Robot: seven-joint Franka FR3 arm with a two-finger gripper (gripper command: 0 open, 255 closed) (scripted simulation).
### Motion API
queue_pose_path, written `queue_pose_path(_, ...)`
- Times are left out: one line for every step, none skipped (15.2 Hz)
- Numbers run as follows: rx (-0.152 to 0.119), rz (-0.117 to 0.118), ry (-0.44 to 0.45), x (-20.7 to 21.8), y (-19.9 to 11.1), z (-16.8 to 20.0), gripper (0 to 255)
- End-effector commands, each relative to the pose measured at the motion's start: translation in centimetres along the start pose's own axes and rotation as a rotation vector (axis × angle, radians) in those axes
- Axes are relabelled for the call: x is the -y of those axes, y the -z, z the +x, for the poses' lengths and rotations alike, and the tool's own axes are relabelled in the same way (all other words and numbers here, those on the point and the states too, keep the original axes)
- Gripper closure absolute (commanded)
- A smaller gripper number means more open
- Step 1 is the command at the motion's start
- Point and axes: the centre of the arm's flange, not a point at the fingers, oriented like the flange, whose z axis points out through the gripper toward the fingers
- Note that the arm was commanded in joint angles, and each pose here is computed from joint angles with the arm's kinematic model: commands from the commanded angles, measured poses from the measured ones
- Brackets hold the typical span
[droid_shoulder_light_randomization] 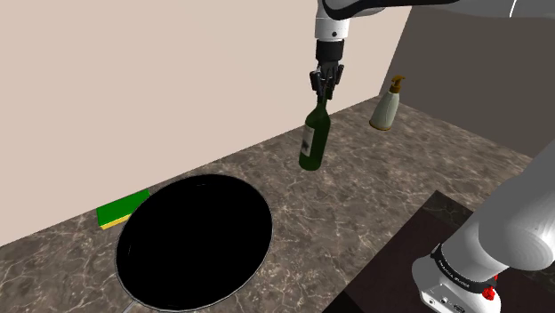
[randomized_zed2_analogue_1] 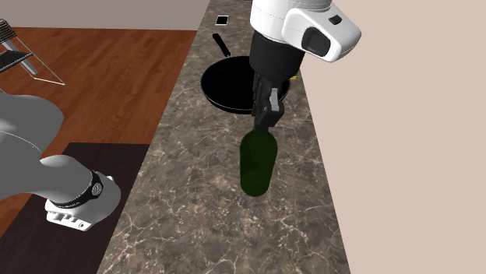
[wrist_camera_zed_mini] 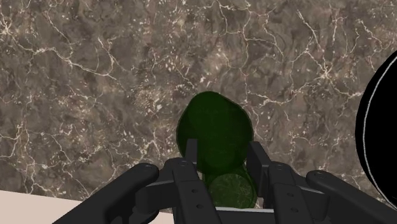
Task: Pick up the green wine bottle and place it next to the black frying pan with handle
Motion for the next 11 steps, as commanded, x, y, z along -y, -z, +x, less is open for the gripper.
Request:
queue_pose_path(0.0, 0.0, 0.0, 0.0, 0.0, 0.0, 255)
queue_pose_path(0.0, 0.0, 0.0, 0.0, 0.0, 0.0, 255)
queue_pose_path(0.0, 0.0, 0.0, 0.0, 0.0, 0.0, 255)
queue_pose_path(0.0, 0.0, 0.0, 0.0, 0.0, 0.0, 255)
queue_pose_path(0.0, 0.0, 0.0, 0.0, 0.5, -0.1, 255)
queue_pose_path(0.0, 0.0, 0.0, 0.0, 1.0, -0.1, 255)
queue_pose_path(0.0, 0.0, 0.0, 0.0, 1.6, -0.2, 255)
queue_pose_path(0.0, 0.0, 0.0, 0.0, 2.1, -0.3, 255)
queue_pose_path(0.0, 0.0, 0.0, 0.0, 2.6, -0.3, 255)
queue_pose_path(0.0, 0.0, 0.0, 0.0, 3.1, -0.4, 255)
queue_pose_path(0.0, 0.0, 0.0, 0.0, 3.7, -0.5, 255)
